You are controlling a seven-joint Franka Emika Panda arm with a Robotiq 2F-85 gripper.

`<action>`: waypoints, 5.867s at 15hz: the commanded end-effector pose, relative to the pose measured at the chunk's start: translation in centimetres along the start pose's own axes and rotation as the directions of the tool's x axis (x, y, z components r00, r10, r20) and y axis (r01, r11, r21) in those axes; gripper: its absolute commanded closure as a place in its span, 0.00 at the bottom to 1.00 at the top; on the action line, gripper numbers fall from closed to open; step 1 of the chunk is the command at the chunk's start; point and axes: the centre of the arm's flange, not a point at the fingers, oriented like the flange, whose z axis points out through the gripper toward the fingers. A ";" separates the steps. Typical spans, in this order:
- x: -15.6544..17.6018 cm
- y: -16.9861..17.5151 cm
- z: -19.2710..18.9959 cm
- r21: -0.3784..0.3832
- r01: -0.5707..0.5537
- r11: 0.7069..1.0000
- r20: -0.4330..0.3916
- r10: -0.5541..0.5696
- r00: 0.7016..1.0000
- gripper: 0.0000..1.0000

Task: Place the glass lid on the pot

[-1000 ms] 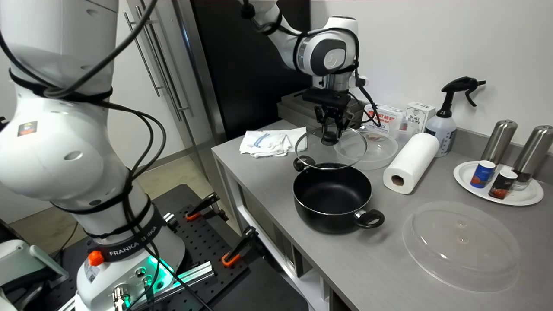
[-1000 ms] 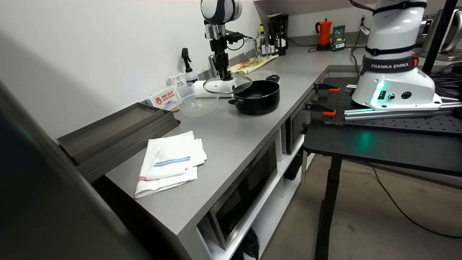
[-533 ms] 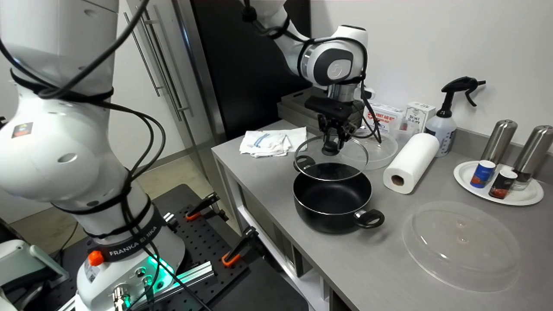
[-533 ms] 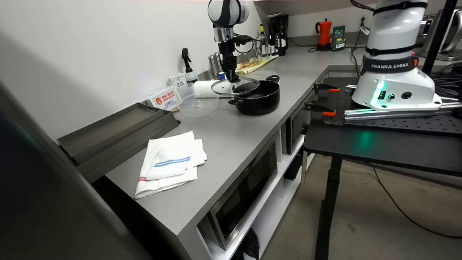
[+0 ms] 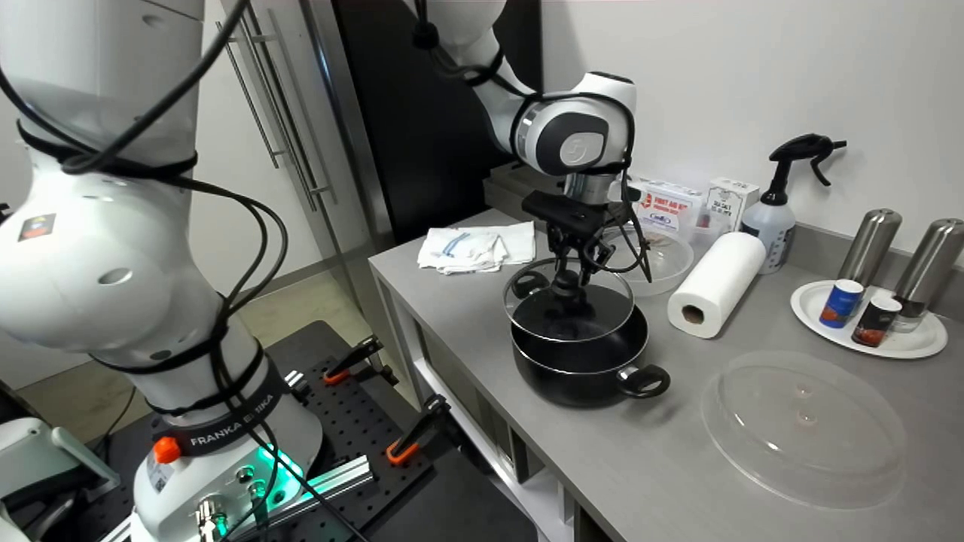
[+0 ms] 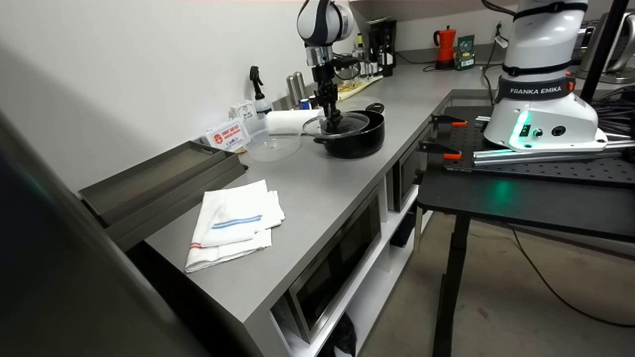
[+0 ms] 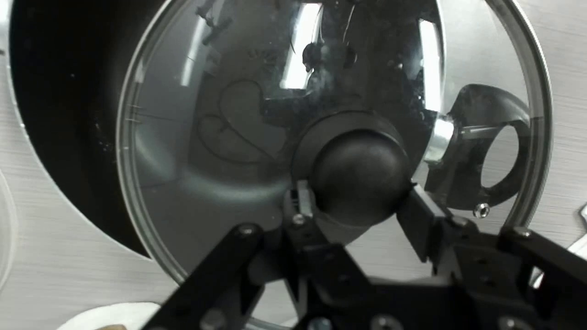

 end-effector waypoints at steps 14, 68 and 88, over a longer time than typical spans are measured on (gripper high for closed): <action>-3.1 4.8 -2.1 0.017 -0.119 0.993 -0.007 0.119 0.993 0.77; -1.6 3.9 -0.5 -0.055 -0.183 0.982 0.079 0.187 0.979 0.77; -1.6 4.1 -0.5 -0.046 -0.189 0.981 0.073 0.192 0.979 0.00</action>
